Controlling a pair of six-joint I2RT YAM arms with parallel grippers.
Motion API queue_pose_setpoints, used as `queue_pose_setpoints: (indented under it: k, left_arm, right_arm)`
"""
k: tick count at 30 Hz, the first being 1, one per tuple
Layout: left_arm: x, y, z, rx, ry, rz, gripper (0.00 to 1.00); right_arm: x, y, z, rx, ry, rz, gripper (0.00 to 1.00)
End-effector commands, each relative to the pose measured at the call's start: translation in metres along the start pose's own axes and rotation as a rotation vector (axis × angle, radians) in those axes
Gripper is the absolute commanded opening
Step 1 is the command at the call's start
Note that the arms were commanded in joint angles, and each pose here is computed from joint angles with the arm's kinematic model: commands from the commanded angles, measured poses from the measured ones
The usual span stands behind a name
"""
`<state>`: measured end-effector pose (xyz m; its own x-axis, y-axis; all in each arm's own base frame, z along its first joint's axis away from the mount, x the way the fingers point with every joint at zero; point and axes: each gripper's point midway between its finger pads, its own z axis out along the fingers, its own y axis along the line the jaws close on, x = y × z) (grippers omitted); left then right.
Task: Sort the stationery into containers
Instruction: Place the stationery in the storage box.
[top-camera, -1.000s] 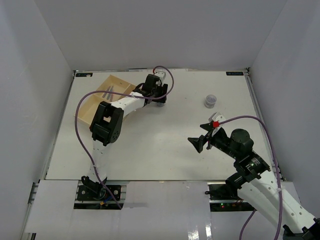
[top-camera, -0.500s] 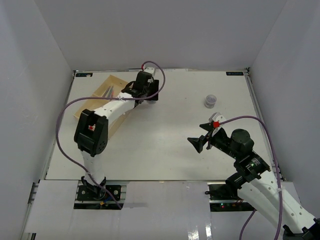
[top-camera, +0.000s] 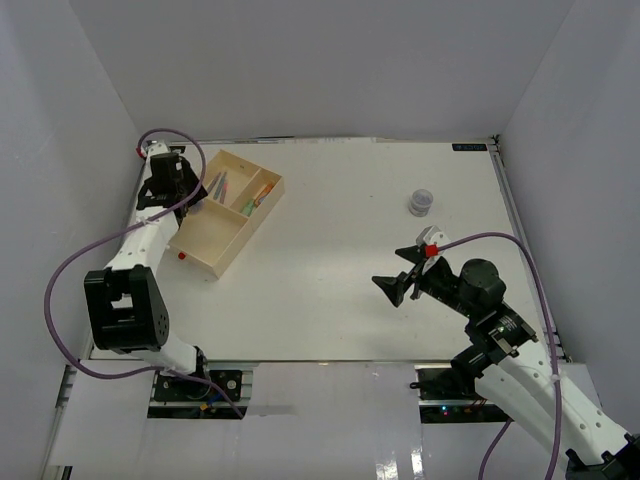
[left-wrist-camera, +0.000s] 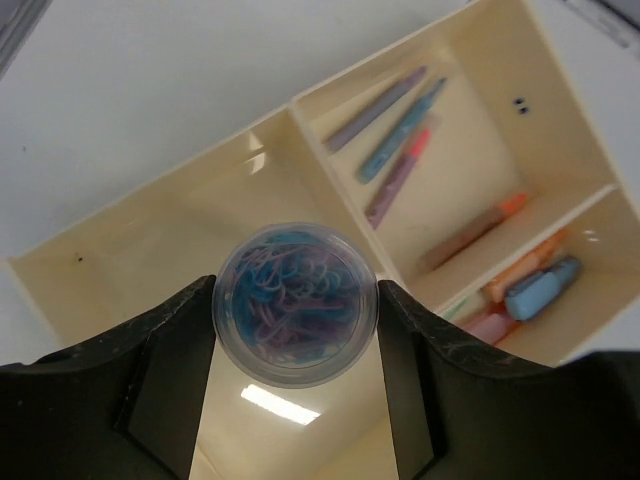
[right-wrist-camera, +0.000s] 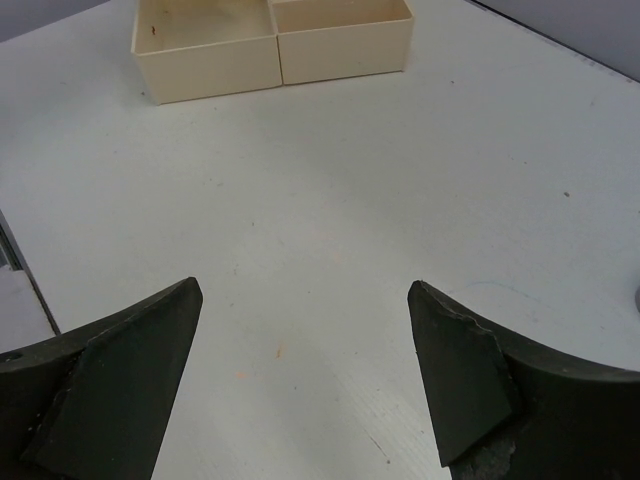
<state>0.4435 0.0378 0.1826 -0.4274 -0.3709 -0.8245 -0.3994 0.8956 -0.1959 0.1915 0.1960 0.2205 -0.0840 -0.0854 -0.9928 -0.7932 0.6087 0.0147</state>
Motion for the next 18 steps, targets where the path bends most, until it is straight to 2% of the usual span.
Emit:
queue_pose_setpoints:
  k: [1, 13, 18]
  left_arm:
    - [0.006, 0.011, 0.013, 0.004, 0.011, -0.074, 0.21]
    - [0.009, 0.035, 0.066, -0.092, -0.036, -0.127, 0.22]
    - [0.013, 0.035, 0.077, -0.1, -0.028, -0.128, 0.33]
  right_arm:
    - [-0.013, 0.003, 0.002, -0.015, -0.059, -0.007, 0.9]
    - [-0.007, 0.002, 0.0, -0.009, -0.051, 0.0, 0.9]
    - [-0.005, 0.001, 0.0, 0.005, -0.042, 0.037, 0.9]
